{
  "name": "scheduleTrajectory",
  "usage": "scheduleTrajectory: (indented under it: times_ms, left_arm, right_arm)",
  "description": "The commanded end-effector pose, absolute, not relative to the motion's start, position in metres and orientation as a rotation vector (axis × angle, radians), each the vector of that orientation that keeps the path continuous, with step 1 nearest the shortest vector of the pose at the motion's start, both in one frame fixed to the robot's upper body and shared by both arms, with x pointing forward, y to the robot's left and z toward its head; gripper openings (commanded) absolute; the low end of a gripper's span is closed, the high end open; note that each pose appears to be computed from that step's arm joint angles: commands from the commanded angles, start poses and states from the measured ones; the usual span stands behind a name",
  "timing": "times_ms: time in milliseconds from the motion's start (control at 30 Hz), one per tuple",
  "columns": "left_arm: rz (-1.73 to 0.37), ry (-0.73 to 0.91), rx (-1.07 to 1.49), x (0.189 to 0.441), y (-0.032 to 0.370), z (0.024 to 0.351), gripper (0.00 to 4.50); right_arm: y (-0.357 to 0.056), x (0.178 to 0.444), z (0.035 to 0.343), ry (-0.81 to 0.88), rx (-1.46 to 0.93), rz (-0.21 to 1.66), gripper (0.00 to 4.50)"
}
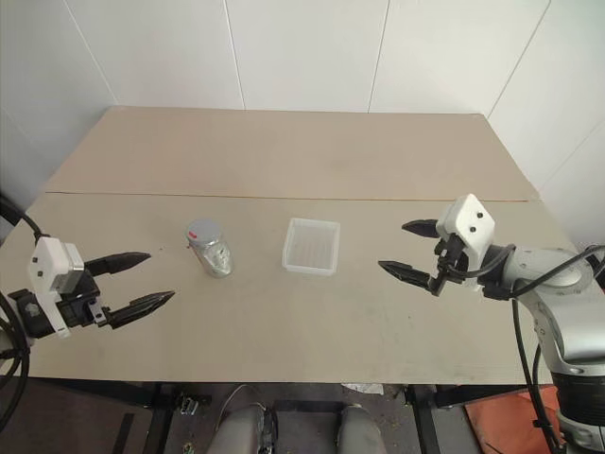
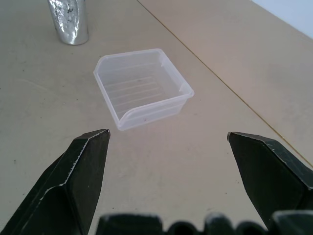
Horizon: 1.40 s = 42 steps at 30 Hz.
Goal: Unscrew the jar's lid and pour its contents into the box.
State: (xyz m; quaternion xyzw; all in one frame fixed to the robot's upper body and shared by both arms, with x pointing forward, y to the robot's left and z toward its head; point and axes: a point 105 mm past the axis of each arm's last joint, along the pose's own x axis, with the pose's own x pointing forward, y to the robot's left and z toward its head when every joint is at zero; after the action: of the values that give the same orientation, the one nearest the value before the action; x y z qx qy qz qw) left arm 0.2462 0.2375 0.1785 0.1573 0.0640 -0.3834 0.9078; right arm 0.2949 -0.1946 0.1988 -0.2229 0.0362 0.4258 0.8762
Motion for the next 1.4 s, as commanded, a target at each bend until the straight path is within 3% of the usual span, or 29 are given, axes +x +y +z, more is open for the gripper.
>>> scheduleTrajectory:
  times_ms: [33, 167, 333, 700, 1400]
  left_arm:
    - [-0.794, 0.108, 0.354, 0.247, 0.238, 0.186, 4.46]
    - [-0.765, 0.101, 0.327, 0.249, 0.236, 0.181, 4.46]
    - [-0.692, 0.1, 0.27, 0.245, 0.239, 0.17, 4.46]
    - [-0.623, 0.025, 0.193, 0.282, 0.235, 0.15, 4.46]
    - [-0.65, -0.047, 0.219, 0.343, 0.207, 0.133, 4.46]
  right_arm:
    - [-0.193, 0.287, 0.214, 0.016, -0.504, 0.902, 4.5]
    - [-0.191, 0.289, 0.21, 0.026, -0.519, 0.91, 4.5]
    - [-0.169, 0.291, 0.228, -0.018, -0.515, 1.002, 4.5]
    - [-0.133, 0.291, 0.235, -0.031, -0.5, 1.124, 4.5]
    - [-0.123, 0.284, 0.243, -0.099, -0.566, 1.154, 4.5]
